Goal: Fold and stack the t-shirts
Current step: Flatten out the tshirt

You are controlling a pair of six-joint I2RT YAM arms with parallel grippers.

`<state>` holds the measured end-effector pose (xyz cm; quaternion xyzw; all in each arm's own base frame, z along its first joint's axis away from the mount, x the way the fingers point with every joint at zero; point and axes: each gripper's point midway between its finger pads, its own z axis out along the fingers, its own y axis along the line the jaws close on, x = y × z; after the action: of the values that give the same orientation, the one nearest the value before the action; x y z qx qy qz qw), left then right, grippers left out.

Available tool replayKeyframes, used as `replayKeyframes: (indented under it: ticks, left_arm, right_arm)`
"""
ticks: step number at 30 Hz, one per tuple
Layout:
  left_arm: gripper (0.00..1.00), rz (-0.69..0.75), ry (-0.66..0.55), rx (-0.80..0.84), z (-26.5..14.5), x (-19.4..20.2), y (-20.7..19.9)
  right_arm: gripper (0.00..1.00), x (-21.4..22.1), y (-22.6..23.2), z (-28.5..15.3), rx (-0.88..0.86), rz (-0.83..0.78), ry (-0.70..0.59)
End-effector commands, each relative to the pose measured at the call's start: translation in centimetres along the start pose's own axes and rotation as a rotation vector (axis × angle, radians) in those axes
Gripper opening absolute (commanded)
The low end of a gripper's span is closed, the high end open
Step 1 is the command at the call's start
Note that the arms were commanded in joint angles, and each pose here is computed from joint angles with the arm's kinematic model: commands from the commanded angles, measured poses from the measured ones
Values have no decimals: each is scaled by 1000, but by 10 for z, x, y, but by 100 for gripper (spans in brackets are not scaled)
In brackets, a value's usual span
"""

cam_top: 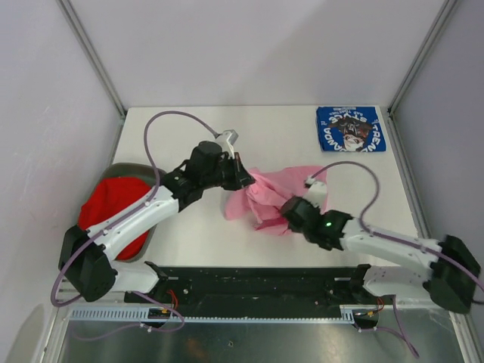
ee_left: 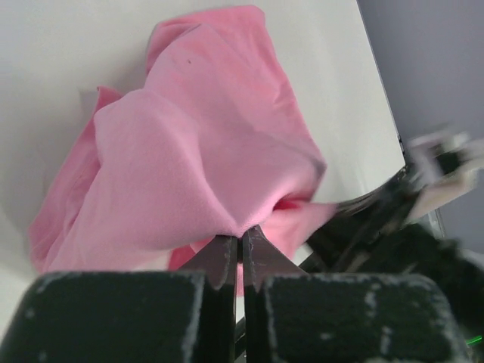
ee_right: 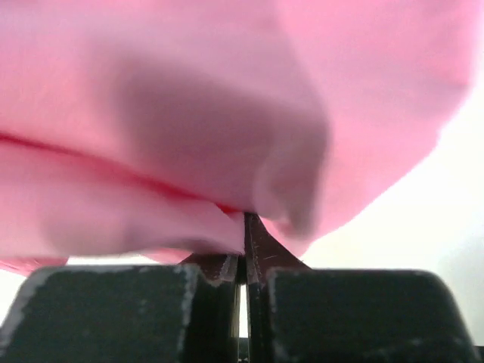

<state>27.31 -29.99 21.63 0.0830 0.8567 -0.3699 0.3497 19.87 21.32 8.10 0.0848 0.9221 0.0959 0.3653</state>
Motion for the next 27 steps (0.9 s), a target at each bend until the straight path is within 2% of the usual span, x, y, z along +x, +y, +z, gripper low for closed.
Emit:
replayKeyframes:
  ticks: [1,8,13,17,19,21,23,27]
  left_arm:
    - [0,22,-65,18,-21,-14,2]
    - [0,45,-176,-36,-57,-44,15]
    - [1,79,-237,-48,-68,-73,14]
    - [12,90,-150,-4,-46,-69,15]
    - [34,71,-96,7,-34,-59,18]
    - [48,48,-53,2,-25,-46,25]
    - [54,40,-23,-3,-21,-34,30]
    - [55,42,19,-20,-23,-5,37]
  right_arm:
    - [1,-84,-36,-39,66,60,-197]
    - [0,-198,-68,-117,133,60,-412]
    - [2,-238,-53,-139,88,14,-483]
    - [2,-239,-55,-109,133,-9,-406]
    - [1,-236,-67,-84,187,-9,-344]
    - [0,-231,-81,-56,236,-8,-274]
    - [0,-222,-95,-24,279,-5,-192]
    - [0,-198,-119,24,327,18,-48]
